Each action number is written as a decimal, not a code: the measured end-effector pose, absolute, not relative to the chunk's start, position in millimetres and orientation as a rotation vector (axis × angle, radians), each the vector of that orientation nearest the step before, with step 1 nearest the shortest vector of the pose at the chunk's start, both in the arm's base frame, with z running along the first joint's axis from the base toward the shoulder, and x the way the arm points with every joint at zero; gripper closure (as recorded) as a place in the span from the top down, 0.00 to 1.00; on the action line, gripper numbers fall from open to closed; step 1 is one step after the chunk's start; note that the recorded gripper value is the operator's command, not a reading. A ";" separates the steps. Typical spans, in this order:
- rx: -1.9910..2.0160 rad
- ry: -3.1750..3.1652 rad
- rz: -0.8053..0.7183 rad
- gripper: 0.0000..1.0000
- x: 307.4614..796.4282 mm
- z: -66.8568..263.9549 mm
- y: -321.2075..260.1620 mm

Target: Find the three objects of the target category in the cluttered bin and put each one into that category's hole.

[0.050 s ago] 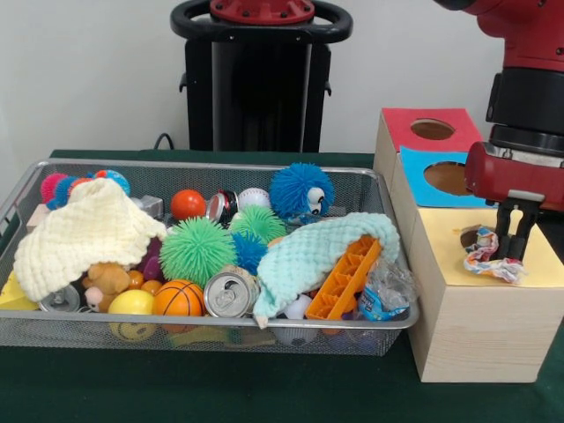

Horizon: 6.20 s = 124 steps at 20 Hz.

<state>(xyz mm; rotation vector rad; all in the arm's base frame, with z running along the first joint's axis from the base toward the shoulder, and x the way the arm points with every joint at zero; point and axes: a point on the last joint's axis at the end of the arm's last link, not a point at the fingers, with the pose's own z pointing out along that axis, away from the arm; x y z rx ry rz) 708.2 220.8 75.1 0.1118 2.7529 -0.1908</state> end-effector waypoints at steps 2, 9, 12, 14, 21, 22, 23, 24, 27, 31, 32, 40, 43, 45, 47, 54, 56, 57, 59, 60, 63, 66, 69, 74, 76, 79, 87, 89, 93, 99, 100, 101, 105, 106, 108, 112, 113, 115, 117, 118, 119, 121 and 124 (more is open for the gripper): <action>0.112 2.753 -0.191 0.00 708.2 75.1 220.8; 0.113 2.755 -0.192 0.00 708.1 75.3 220.7; 0.113 2.756 -0.193 0.00 708.0 75.6 220.5; 0.113 2.756 -0.193 0.00 707.9 75.7 220.3; 0.154 2.770 -0.145 0.00 710.3 76.3 214.4; 0.177 2.778 -0.116 0.00 711.6 76.7 211.1; 0.194 2.784 -0.093 0.00 712.5 77.2 208.6; 0.204 2.787 -0.082 0.00 712.9 77.3 206.7; 0.244 2.799 -0.031 0.00 714.6 78.1 200.1; 0.250 2.803 -0.014 0.00 715.0 77.9 201.1; 0.250 2.803 -0.014 0.00 714.9 78.1 201.0; 0.254 2.812 -0.013 0.00 709.0 78.4 199.7; 0.255 2.818 -0.014 0.00 705.9 78.6 198.9; 0.256 2.820 -0.015 0.00 704.4 78.5 198.8; 0.255 2.826 -0.016 0.00 701.1 78.0 198.9; 0.252 2.849 -0.022 0.00 689.3 72.6 200.1; 0.252 2.854 -0.023 0.00 687.0 71.2 200.0; 0.252 2.857 -0.024 0.00 685.5 70.3 199.9; 0.252 2.862 -0.025 0.00 683.2 68.8 199.9; 0.253 2.863 -0.025 0.00 682.9 68.7 199.8; 0.253 2.866 -0.026 0.00 681.7 67.9 199.7; 0.255 2.870 -0.026 0.00 680.2 66.3 199.2; 0.262 2.869 -0.020 0.00 678.6 59.8 196.2; 0.285 2.840 0.036 0.00 679.1 41.3 191.9; 0.293 2.821 0.064 0.00 681.1 32.1 190.4; 0.301 2.788 0.101 0.00 684.9 19.3 188.6; 0.294 2.760 0.103 0.00 689.4 20.2 186.8; 0.290 2.758 0.099 0.00 689.7 20.0 187.4; 0.274 2.754 0.081 0.00 689.4 20.1 189.5; 0.245 2.752 0.062 0.00 686.7 20.0 196.8; 0.240 2.752 0.058 0.00 686.0 19.9 197.9; 0.234 2.752 0.053 0.00 685.2 19.8 199.1; 0.210 2.755 0.034 0.00 680.4 19.2 204.9; 0.205 2.759 0.029 0.00 679.0 19.2 206.2; 0.197 2.768 0.020 0.00 676.5 19.6 208.5; 0.179 2.812 -0.014 0.00 669.6 29.3 217.2; 0.178 2.821 -0.020 0.00 669.0 32.7 219.1; 0.177 2.843 -0.034 0.00 666.9 41.2 222.7; 0.181 2.864 -0.053 0.00 665.9 49.5 223.0; 0.183 2.874 -0.064 0.00 665.8 54.5 222.8; 0.186 2.886 -0.075 0.00 665.4 59.3 222.9; 0.188 2.910 -0.102 0.00 664.6 68.3 223.4; 0.186 2.948 -0.142 0.00 666.4 86.0 228.0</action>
